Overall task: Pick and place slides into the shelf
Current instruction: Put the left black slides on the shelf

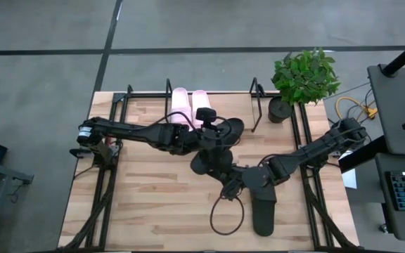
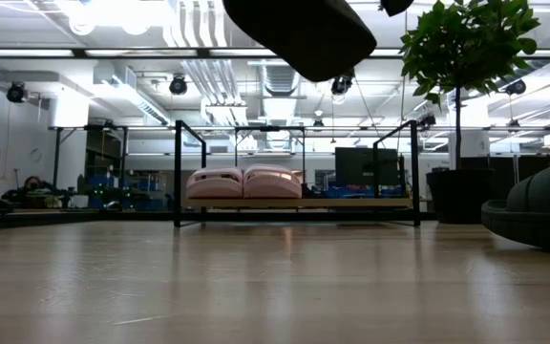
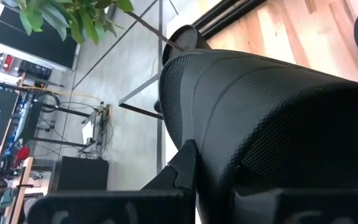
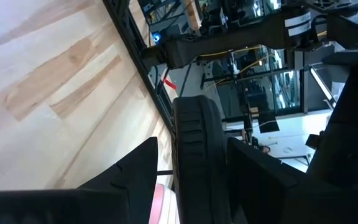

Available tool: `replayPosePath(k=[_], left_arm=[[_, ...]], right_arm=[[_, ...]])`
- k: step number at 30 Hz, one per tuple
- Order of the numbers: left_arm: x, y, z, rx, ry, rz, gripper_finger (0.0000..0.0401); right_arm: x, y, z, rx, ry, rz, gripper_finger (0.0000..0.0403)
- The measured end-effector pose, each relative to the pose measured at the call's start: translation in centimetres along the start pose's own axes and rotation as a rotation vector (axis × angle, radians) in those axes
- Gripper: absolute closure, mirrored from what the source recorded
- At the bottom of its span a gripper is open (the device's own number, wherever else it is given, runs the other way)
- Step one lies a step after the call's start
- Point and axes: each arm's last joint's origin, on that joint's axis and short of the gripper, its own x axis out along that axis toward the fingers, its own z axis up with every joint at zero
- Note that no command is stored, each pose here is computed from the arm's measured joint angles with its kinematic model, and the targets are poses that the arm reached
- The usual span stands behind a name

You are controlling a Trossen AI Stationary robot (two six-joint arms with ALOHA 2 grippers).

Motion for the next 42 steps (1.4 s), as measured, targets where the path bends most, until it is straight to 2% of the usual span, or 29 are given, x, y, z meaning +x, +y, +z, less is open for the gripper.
replayPosePath(k=[5, 13, 18, 21, 27, 31, 37, 42], left_arm=[[0.0, -0.1, 0.0, 0.034, -0.008, -0.018, 0.0401], [0.0, -0.2, 0.0, 0.069, -0.030, -0.067, 0.0401], [0.0, -0.3, -0.1, 0.073, -0.028, -0.078, 0.0401], [-0.1, -0.2, -0.2, 0.072, -0.025, -0.087, 0.0401], [-1.5, 0.4, -0.7, 0.081, -0.005, -0.110, 0.0401], [-2.3, 0.6, -1.2, 0.064, 0.024, -0.128, 0.0401], [-3.7, -0.3, -1.0, 0.081, 0.021, -0.146, 0.0401], [-5.0, -1.4, -0.4, 0.108, 0.002, -0.144, 0.0401]], right_arm=[[0.1, -0.1, -0.2, 0.000, 0.006, -0.001, 0.0241], [0.5, -0.4, -0.7, 0.031, 0.048, -0.019, 0.0328], [0.5, -0.2, -0.8, 0.035, 0.054, -0.006, 0.0343], [0.5, -0.2, -0.8, 0.071, 0.045, 0.002, 0.0329], [-0.4, 0.2, -0.3, 0.069, 0.053, 0.001, 0.0257], [-1.4, 0.0, -0.3, 0.066, 0.136, -0.038, 0.0222], [-3.1, -0.9, -1.6, 0.130, 0.196, -0.014, 0.0209], [-4.0, -1.1, -2.7, 0.155, 0.256, -0.054, 0.0209]])
